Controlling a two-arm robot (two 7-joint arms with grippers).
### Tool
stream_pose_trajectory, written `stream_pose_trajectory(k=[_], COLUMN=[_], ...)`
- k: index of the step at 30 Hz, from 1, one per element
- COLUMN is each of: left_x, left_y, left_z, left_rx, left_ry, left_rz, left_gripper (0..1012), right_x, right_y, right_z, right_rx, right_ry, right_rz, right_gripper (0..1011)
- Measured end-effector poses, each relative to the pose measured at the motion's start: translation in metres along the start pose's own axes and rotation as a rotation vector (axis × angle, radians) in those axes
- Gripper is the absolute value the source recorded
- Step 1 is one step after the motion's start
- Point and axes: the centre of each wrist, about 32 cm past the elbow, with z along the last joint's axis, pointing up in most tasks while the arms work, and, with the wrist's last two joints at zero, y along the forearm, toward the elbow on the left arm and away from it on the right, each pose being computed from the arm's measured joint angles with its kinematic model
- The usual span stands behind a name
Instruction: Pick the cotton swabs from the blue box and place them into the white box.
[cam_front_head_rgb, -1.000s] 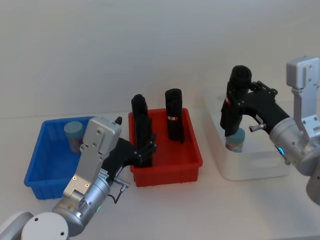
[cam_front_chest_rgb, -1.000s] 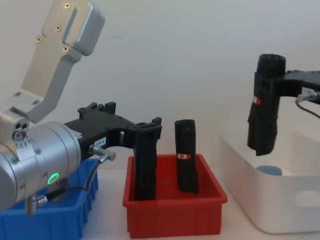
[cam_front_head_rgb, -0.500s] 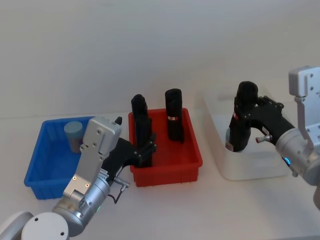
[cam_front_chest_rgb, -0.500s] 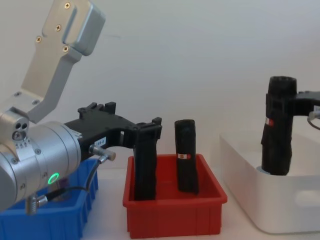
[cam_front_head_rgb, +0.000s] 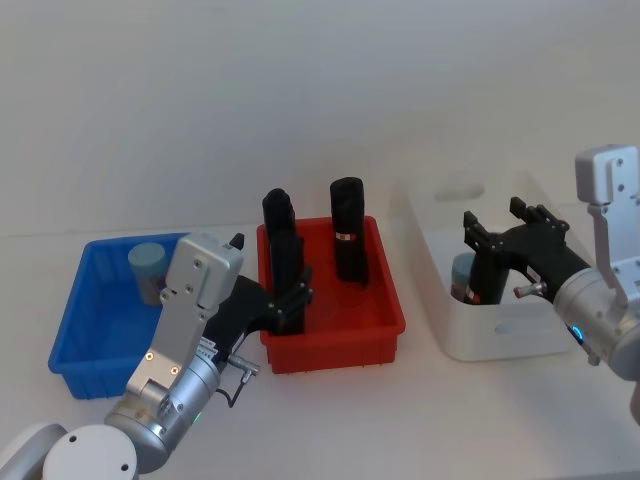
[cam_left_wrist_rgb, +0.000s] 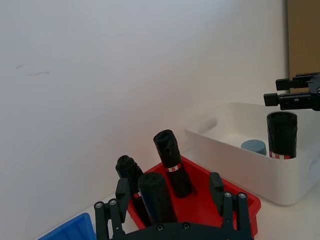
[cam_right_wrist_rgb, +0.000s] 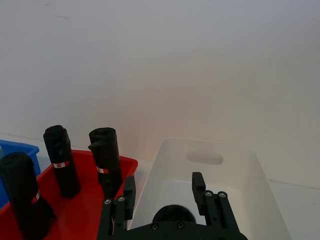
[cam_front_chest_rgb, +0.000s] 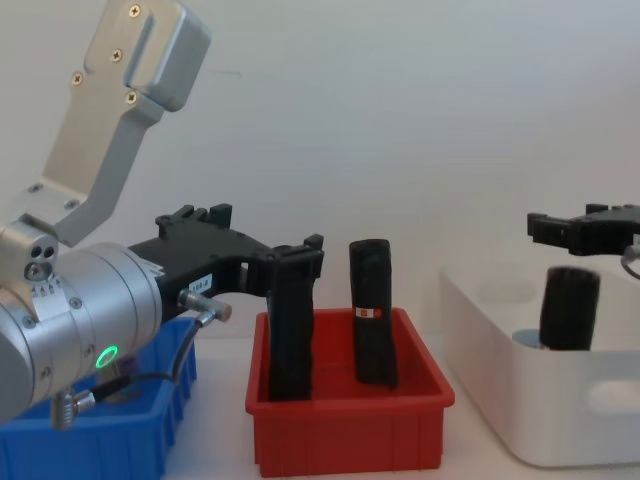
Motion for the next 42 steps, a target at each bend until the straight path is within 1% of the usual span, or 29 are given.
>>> stream_pose_trajectory(k=[1, 2, 3, 5, 8, 9, 11, 12, 27, 42], left_x=[0.0000, 0.0000, 0.0000, 0.0000, 0.0000, 0.0000, 0.0000, 0.0000, 0.0000, 0.0000], left_y=[0.0000, 0.0000, 0.0000, 0.0000, 0.0000, 0.0000, 0.0000, 0.0000, 0.0000, 0.0000], left_z=[0.0000, 0.0000, 0.0000, 0.0000, 0.0000, 0.0000, 0.0000, 0.0000, 0.0000, 0.0000], left_rx=[0.000, 0.000, 0.000, 0.000, 0.000, 0.000, 0.000, 0.000, 0.000, 0.000], left_ry=[0.000, 0.000, 0.000, 0.000, 0.000, 0.000, 0.000, 0.000, 0.000, 0.000], left_rz=[0.000, 0.000, 0.000, 0.000, 0.000, 0.000, 0.000, 0.000, 0.000, 0.000], left_gripper=[1004, 1004, 1004, 1004, 1004, 1004, 1004, 1004, 1004, 1004], right_x=[0.0001, 0.0001, 0.0002, 0.0002, 0.0003, 0.0002, 0.0002, 0.0001, -0.0005, -0.0005], right_y=[-0.0002, -0.0003, -0.0004, -0.0008, -0.0011, -0.0014, -0.0018, -0.0019, -0.0050, -0.0062], right_z=[-0.0003, -0.0005, -0.0007, -0.0011, -0.0011, -0.0010, -0.0008, -0.0007, 0.0011, 0.0019], right_rx=[-0.001, -0.001, -0.001, 0.001, 0.006, 0.008, 0.013, 0.015, 0.042, 0.052], right_ry=[0.000, 0.000, 0.000, -0.001, -0.002, -0.003, -0.004, -0.005, -0.014, -0.017], right_rz=[0.001, 0.001, 0.002, 0.003, 0.005, 0.006, 0.008, 0.009, 0.020, 0.023], right_gripper=[697, 697, 756, 788, 903, 915, 979, 993, 1002, 1002])
